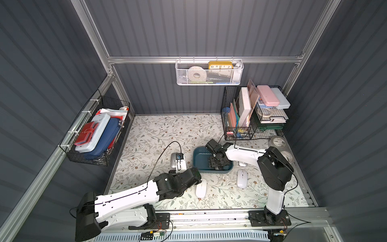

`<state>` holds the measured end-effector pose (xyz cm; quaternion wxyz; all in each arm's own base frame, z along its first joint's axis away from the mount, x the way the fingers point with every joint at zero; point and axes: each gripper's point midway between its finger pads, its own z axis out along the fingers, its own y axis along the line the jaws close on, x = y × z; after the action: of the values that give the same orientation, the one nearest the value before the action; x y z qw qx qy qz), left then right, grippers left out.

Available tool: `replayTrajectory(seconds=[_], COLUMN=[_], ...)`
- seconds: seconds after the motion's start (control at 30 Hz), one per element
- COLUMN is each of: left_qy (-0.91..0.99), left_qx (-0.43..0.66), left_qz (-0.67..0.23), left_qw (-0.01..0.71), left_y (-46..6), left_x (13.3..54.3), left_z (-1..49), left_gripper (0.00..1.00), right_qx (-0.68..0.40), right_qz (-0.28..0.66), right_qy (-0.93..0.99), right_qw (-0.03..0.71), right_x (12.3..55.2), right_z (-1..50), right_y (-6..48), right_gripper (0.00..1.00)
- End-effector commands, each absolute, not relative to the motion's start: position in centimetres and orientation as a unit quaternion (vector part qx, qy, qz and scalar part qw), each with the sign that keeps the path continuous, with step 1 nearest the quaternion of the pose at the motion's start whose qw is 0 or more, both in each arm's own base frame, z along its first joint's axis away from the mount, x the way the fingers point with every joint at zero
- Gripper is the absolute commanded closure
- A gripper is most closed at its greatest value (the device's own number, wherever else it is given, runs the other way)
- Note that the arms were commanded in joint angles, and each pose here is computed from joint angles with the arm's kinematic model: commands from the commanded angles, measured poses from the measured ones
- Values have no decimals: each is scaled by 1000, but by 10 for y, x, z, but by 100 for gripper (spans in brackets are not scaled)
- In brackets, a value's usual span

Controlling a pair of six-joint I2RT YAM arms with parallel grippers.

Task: Take out the mouse from the storage box
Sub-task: Pick up the mouse from the storage box.

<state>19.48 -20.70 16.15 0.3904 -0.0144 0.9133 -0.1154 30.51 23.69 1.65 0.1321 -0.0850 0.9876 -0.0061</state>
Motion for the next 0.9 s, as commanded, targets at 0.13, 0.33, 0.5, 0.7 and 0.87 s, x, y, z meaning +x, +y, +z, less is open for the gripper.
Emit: replayTrajectory(seconds=[0.13, 0.33, 0.5, 0.7, 0.87], left_qy=[914, 913, 913, 914, 914], left_qx=[-18, -17, -13, -14, -15], left_qz=[-96, -95, -93, -92, -93], left_qw=[394, 397, 397, 395, 394], left_y=[-199, -199, -202, -201, -199], left_x=[196, 197, 198, 197, 196], left_z=[158, 160, 160, 159, 157], left_gripper=[1, 1, 1, 1, 1], right_qx=[-87, -85, -82, -79, -77], right_qz=[-2, -1, 1, 4, 4], right_qy=[990, 988, 986, 985, 982], right_qw=[114, 128, 142, 153, 172], right_x=[302, 307, 310, 313, 317], right_z=[4, 17, 29, 41, 58], right_y=[240, 240, 240, 240, 239], right_gripper=[26, 36, 40, 42, 43])
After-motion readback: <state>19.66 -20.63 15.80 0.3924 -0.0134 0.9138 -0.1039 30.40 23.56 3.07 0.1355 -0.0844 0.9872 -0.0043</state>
